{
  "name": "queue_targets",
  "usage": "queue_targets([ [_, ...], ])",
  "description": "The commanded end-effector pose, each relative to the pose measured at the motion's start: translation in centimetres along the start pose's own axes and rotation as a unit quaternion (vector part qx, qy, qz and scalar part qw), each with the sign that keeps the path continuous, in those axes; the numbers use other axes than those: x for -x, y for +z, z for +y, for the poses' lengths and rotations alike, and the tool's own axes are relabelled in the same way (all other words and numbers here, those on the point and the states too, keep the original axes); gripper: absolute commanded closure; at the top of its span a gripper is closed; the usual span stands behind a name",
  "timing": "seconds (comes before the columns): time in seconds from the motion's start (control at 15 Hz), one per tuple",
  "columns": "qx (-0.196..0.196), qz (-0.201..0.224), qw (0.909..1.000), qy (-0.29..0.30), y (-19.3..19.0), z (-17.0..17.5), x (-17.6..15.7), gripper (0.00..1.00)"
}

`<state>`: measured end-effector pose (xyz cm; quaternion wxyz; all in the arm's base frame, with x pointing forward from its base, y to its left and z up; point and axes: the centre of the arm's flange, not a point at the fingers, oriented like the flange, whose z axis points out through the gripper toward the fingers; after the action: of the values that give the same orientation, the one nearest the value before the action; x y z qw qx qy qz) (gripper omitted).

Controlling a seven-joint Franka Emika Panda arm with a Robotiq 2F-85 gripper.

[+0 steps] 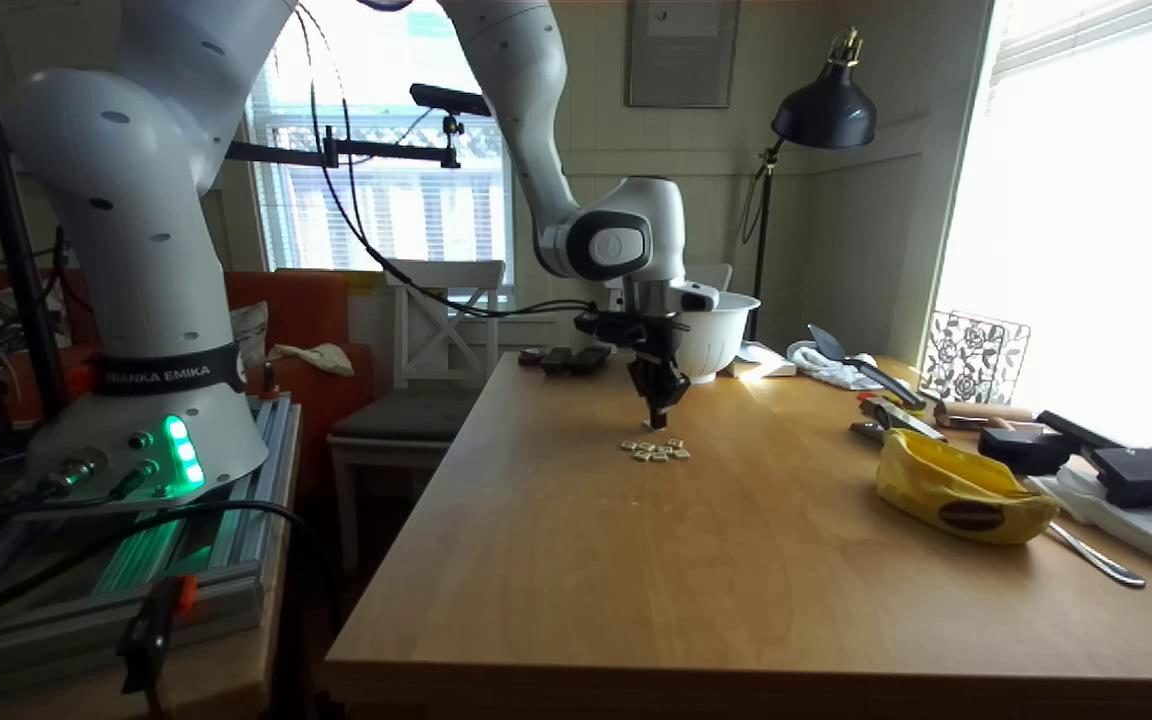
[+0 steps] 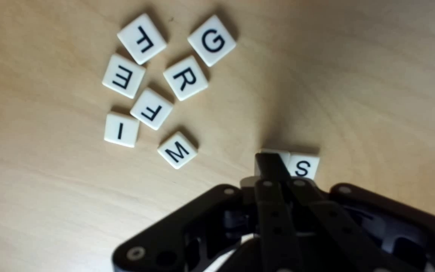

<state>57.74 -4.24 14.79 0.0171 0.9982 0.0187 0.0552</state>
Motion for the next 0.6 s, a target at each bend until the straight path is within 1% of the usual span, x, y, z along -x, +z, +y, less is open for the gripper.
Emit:
queue_targets([
  [0.0, 0.006, -0.002, 0.9999, -0.013, 1.2, -0.3, 0.4, 1.00],
  [0.53, 0.011, 0.047, 0.9988, -0.003, -1.2, 0.4, 2.4, 1.00],
])
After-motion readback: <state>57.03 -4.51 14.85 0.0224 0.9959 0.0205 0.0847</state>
